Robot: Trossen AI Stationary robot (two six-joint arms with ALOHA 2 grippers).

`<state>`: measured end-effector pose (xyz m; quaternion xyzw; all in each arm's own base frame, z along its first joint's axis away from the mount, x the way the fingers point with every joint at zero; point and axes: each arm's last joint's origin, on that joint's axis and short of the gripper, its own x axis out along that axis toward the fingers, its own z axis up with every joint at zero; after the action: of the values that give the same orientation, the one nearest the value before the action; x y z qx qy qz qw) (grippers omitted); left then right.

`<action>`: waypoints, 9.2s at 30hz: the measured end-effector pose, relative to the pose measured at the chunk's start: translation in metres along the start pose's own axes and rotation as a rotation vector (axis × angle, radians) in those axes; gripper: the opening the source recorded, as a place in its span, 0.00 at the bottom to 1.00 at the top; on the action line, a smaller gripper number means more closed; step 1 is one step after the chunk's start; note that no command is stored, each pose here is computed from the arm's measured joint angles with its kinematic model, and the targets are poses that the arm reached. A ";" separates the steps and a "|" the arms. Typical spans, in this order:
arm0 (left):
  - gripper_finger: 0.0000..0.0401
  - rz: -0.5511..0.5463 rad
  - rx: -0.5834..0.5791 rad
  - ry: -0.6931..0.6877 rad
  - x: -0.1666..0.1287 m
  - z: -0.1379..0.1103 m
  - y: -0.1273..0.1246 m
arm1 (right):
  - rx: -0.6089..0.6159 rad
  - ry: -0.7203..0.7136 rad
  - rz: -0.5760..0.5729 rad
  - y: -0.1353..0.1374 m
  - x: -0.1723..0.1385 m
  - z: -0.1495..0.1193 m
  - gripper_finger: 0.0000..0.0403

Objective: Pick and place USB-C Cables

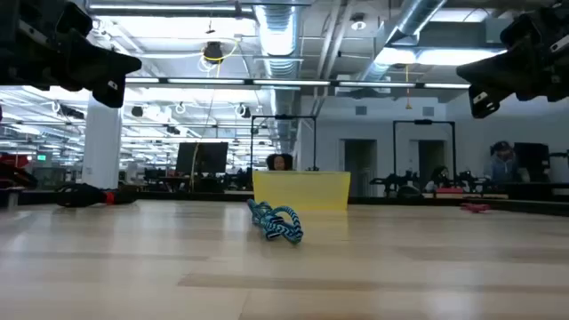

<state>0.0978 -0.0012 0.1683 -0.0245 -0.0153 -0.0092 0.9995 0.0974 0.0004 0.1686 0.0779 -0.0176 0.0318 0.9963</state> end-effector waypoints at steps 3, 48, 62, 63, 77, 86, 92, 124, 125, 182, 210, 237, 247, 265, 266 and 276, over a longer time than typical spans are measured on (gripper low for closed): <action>0.00 0.000 0.000 0.000 0.000 0.000 0.000 | 0.000 0.000 0.000 0.000 0.000 0.000 0.08; 0.00 0.000 0.000 0.000 0.000 0.000 0.000 | 0.000 0.000 0.000 0.000 0.000 0.000 0.08; 0.00 0.000 0.000 0.000 0.000 0.000 0.000 | 0.000 -0.001 0.000 0.000 0.000 0.000 0.08; 0.00 0.000 0.000 0.000 0.000 0.000 0.000 | 0.000 0.000 0.000 0.000 0.000 0.000 0.08; 0.00 0.000 0.004 -0.001 0.000 0.000 0.000 | 0.000 0.000 0.000 0.000 0.000 0.000 0.08; 0.00 0.066 -0.007 -0.033 0.000 0.003 0.002 | -0.415 -0.016 -0.098 -0.003 0.000 0.003 0.08; 0.00 0.151 -0.008 -0.038 0.000 0.003 0.004 | -0.767 -0.082 -0.184 -0.005 -0.001 0.012 0.08; 0.00 0.250 -0.090 -0.050 -0.001 0.003 0.007 | 0.078 -0.191 -0.353 -0.013 -0.002 0.014 0.09; 0.00 0.256 -0.081 -0.045 0.000 0.003 0.007 | 0.102 -0.172 -0.353 -0.013 -0.002 0.012 0.09; 0.34 1.202 -0.448 0.667 0.014 -0.038 0.059 | 0.018 0.011 -0.774 -0.061 0.138 0.048 0.41; 0.34 1.272 -0.516 0.742 0.004 -0.044 0.056 | -0.004 0.202 -0.732 -0.054 0.166 0.036 0.48; 0.10 1.258 -0.402 0.845 0.023 -0.065 0.067 | 0.008 0.268 -0.745 -0.055 0.163 0.030 0.49; 0.10 0.946 -0.335 0.702 0.059 -0.010 0.067 | -0.015 0.205 -0.722 -0.044 0.143 0.062 0.48; 0.10 0.608 0.464 0.606 0.225 0.084 0.103 | -0.080 0.167 -0.692 -0.013 0.119 0.086 0.48; 0.10 0.582 0.494 0.609 0.236 0.079 0.105 | -0.086 0.175 -0.701 -0.013 0.119 0.085 0.48; 0.10 0.451 0.630 0.743 0.294 0.027 0.120 | -0.127 0.240 -0.746 -0.006 0.115 0.078 0.48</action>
<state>0.3932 0.1144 0.1985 0.2789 0.3429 0.2029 0.8738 0.2101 -0.0109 0.2497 0.0131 0.1268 -0.3245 0.9373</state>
